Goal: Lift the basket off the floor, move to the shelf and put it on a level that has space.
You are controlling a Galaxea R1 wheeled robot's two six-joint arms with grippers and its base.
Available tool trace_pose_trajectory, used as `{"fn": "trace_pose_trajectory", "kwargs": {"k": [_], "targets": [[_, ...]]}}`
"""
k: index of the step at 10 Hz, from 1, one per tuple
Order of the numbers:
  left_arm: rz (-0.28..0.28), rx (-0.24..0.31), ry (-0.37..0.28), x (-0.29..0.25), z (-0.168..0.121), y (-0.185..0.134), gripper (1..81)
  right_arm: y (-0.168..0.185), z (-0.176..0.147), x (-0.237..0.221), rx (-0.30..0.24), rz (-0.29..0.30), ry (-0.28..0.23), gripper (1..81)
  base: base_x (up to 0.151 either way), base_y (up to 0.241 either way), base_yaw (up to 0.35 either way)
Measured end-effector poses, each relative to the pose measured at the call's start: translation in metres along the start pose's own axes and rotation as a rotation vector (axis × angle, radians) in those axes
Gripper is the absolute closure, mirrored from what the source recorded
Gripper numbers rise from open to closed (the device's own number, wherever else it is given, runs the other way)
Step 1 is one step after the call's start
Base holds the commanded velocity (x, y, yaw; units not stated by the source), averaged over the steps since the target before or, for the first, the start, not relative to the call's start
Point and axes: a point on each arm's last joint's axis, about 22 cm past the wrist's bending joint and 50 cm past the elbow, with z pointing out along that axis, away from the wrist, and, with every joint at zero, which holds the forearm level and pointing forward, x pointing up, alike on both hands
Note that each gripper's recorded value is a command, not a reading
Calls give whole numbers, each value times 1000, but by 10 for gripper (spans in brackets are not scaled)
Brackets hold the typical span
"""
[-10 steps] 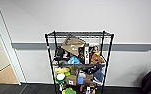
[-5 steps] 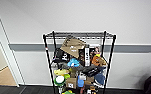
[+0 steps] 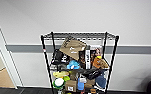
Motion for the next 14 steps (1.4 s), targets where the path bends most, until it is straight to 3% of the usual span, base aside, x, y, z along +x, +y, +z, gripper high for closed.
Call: {"fn": "trace_pose_trajectory", "kwargs": {"k": [14], "targets": [[-1, 3, 0, -1, -1, -2, 811, -2, 1, 1, 3, -2, -1, 811, 88, 0, 0]]}}
